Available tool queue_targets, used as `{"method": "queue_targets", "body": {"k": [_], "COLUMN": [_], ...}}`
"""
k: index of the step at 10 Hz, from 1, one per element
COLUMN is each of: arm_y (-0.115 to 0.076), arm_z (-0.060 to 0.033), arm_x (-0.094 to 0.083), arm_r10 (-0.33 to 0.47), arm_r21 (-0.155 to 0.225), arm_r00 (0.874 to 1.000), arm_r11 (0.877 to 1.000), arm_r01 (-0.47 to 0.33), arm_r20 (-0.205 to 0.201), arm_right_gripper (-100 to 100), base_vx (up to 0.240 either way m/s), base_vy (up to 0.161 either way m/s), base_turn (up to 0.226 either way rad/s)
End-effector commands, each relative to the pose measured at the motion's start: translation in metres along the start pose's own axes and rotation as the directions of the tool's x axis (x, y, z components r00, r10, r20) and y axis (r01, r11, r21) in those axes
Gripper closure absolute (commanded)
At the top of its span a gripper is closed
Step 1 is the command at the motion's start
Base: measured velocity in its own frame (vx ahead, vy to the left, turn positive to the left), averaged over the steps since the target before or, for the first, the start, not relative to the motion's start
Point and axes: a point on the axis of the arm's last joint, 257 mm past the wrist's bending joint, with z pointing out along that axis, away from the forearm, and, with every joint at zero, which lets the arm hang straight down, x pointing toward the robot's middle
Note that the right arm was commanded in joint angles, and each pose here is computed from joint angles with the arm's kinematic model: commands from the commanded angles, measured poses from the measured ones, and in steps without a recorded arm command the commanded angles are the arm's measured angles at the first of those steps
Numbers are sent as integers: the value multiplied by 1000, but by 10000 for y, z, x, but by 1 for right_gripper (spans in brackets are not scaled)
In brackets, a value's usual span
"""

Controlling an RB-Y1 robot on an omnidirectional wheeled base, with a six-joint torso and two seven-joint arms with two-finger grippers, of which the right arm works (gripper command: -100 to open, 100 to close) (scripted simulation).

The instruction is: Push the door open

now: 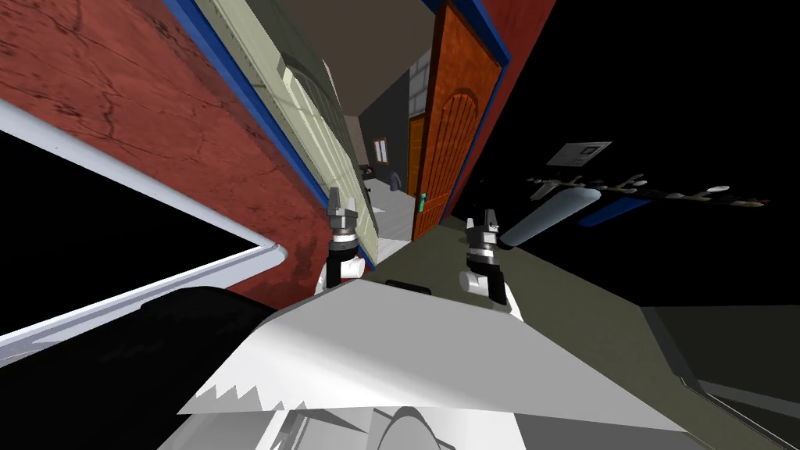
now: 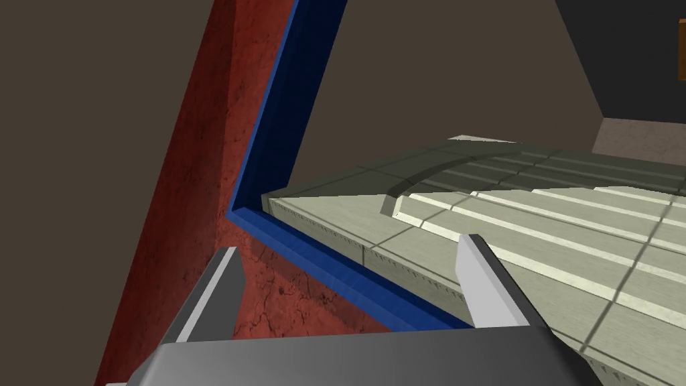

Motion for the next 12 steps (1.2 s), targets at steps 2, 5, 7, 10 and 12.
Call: {"method": "queue_targets", "body": {"k": [2,5,7,10,12], "arm_y": [-238,-516,-699,-980,-1161], "arm_z": [18,30,36,41,41], "arm_x": [-12,-21,-34,-64,-92], "arm_r10": [9,18,24,30,34], "arm_r21": [33,74,102,145,174], "arm_r00": [1000,1000,999,999,999], "arm_r11": [999,997,995,989,984], "arm_r01": [-9,-17,-21,-26,-27], "arm_r20": [-10,-20,-25,-31,-33], "arm_right_gripper": [-100,-100,-100,-100,-100], "base_vx": [62,79,62,49,65], "base_vy": [-90,-110,-99,-107,-113], "base_turn": [190,195,172,200,193]}}
